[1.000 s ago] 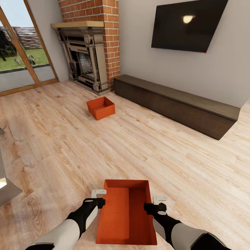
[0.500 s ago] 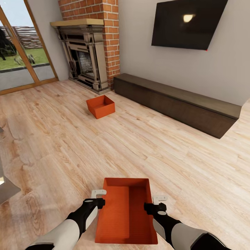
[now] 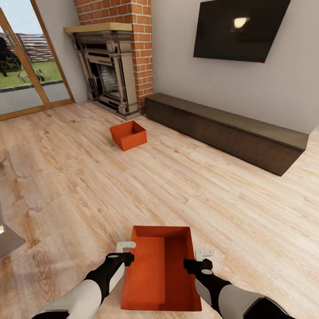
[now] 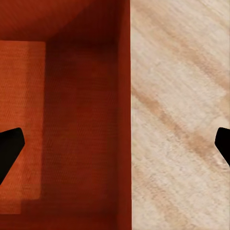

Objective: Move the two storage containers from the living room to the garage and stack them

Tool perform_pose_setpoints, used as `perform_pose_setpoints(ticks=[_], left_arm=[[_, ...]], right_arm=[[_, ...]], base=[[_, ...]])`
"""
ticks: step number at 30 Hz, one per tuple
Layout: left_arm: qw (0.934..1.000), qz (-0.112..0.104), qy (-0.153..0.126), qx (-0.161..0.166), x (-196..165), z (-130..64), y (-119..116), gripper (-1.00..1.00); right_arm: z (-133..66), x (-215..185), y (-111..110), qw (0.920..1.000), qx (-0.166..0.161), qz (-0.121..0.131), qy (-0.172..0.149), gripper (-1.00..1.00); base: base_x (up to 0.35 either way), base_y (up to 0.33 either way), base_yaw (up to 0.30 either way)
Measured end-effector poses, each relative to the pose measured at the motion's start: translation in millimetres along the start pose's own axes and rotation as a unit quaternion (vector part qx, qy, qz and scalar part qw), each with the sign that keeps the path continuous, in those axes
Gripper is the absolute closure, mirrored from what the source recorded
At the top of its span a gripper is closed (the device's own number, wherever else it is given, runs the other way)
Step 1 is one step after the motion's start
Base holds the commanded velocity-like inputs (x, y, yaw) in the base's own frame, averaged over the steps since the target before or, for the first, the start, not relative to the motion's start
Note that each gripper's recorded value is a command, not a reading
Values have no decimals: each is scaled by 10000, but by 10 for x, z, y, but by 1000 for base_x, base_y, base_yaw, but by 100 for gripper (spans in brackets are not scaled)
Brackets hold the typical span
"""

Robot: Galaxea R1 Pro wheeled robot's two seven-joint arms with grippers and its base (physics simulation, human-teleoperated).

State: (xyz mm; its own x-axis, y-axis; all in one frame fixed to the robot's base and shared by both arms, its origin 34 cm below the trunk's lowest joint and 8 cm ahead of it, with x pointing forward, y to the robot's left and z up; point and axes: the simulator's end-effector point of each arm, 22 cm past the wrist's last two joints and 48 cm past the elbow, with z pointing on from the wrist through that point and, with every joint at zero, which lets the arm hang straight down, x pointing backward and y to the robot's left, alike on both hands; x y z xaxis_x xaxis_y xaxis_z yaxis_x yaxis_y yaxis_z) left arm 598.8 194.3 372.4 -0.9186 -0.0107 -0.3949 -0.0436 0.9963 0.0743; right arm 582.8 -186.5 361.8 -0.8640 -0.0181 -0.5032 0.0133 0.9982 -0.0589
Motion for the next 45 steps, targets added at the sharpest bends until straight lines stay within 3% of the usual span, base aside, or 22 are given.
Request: perform_pose_setpoints(ticks=[25, 40, 45], left_arm=[[10000, -2, 21, 3, 304, 438, -36, -100], [10000, 1, -3, 0, 335, 507, -40, -100], [10000, -1, -9, 0, 332, 507, -40, -100]], right_arm=[[399, 335, 29, 10000, 0, 0, -4, -100], [466, 391, 18, 10000, 9, -9, -8, -100], [480, 392, -87, 10000, 74, -39, -11, -100]], base=[[0, 0, 0], [0, 0, 0], [0, 0, 0]])
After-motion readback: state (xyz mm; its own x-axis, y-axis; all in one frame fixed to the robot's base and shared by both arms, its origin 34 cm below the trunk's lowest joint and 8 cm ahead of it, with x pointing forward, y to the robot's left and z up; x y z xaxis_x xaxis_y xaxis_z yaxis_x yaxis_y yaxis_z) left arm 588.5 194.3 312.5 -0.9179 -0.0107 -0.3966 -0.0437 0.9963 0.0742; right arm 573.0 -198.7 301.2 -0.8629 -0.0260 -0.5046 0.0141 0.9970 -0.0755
